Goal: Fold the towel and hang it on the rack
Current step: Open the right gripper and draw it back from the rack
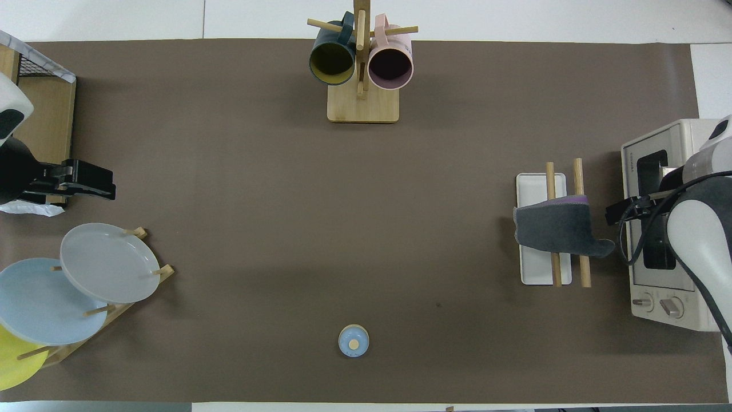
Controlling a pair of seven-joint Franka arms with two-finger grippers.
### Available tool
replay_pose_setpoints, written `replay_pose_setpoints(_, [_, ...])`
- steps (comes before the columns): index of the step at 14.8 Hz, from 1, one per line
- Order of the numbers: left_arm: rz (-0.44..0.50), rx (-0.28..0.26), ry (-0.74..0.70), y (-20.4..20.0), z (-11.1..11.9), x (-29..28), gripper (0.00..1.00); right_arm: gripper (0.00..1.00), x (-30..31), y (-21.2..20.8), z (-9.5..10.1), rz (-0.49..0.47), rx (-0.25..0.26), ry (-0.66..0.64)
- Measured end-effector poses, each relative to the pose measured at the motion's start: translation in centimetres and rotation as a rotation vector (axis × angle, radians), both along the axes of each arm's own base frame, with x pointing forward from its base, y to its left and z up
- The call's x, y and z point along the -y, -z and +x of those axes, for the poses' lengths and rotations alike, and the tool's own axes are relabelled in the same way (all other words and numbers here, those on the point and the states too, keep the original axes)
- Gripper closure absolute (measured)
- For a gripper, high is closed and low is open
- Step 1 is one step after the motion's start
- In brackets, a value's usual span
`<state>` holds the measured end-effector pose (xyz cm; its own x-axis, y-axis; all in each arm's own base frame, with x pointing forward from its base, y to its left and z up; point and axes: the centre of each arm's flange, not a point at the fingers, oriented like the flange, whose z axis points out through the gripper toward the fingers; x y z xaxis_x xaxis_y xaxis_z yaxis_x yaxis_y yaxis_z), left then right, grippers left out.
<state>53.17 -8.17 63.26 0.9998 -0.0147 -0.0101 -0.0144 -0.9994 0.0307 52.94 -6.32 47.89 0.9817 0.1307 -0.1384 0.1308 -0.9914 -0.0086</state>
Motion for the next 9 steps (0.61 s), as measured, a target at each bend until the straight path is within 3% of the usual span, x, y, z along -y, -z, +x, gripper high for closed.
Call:
replay_pose_setpoints(3, [-0.001,0.005,-0.005,0.1,0.2,-0.4,0.0,0.0,-0.3,-3.2,0.5,-0.003,0.016,-0.006])
replay_pose_setpoints(7, [0.0,0.021,0.004,0.1,0.4,-0.6,0.0,0.0,-1.8,-11.7,-0.2,-0.007,0.022,-0.028])
replay_pose_setpoints(9, [0.001,0.014,0.004,0.6,0.5,-0.9,0.0,0.0,-3.2,-13.1,-0.3,-0.026,0.028,-0.05])
